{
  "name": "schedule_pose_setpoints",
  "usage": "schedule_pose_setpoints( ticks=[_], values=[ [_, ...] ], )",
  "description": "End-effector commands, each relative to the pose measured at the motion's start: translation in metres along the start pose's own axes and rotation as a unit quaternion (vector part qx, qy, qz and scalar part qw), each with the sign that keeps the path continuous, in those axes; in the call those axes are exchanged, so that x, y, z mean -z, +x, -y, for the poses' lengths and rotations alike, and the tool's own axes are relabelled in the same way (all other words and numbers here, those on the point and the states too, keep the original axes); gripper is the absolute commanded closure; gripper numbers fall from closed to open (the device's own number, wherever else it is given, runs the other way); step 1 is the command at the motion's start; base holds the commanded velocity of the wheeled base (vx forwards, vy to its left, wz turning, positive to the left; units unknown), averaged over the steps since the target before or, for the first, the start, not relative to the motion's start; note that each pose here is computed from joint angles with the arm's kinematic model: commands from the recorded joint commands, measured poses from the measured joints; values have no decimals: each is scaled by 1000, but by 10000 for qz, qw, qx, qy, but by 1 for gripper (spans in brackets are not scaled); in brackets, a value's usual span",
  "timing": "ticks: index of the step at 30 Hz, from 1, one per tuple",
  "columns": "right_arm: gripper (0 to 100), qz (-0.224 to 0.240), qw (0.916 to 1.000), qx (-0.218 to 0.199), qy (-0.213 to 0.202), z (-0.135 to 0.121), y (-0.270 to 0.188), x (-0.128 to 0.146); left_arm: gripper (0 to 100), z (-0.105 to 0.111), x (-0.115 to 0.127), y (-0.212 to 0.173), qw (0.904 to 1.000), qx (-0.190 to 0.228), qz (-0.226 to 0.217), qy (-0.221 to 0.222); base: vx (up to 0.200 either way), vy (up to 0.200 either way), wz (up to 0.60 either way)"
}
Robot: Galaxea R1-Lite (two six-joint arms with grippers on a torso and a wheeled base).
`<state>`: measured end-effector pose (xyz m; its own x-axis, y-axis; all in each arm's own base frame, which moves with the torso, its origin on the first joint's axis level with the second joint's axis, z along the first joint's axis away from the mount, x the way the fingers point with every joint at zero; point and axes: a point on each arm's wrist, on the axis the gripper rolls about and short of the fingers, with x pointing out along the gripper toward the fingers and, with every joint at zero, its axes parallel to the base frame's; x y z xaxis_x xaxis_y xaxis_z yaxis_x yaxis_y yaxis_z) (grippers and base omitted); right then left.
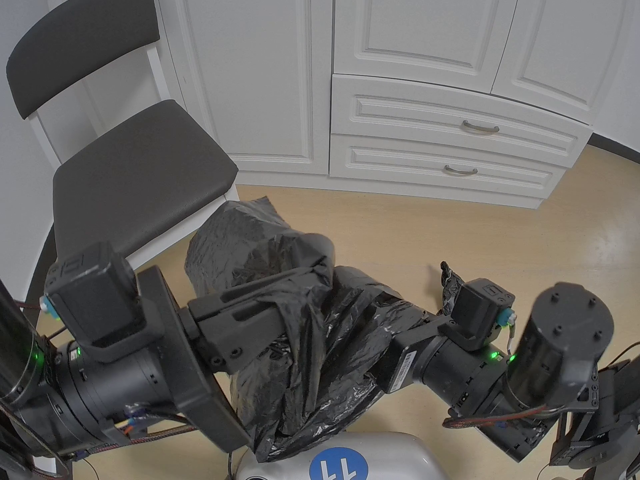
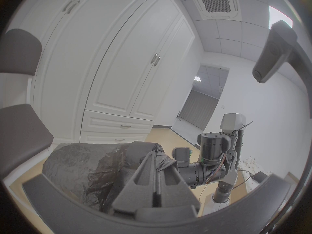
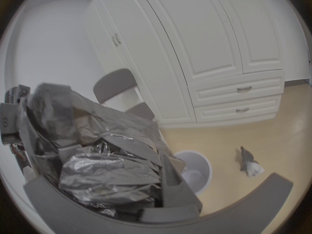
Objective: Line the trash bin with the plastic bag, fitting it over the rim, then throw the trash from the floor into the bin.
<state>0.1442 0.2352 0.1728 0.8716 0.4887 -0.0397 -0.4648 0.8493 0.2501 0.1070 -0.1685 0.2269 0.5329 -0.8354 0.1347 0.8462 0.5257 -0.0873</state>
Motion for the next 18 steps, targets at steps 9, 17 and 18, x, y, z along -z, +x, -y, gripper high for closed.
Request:
schedule_pose_setpoints(
  ticks=[9, 17, 18],
  values=[
    [100, -856, 9731, 1318, 1687, 17, 35, -63, 100, -19, 7, 48, 9913, -434, -133, -1238, 0, 0, 0],
    [100, -957, 9688, 1605, 1626, 28, 50, -51, 100, -40, 20, 73, 9817, -786, -245, -1714, 0, 0, 0],
    [100, -957, 9688, 1605, 1626, 28, 50, -51, 100, -40, 20, 73, 9817, -786, -245, -1714, 0, 0, 0]
  ],
)
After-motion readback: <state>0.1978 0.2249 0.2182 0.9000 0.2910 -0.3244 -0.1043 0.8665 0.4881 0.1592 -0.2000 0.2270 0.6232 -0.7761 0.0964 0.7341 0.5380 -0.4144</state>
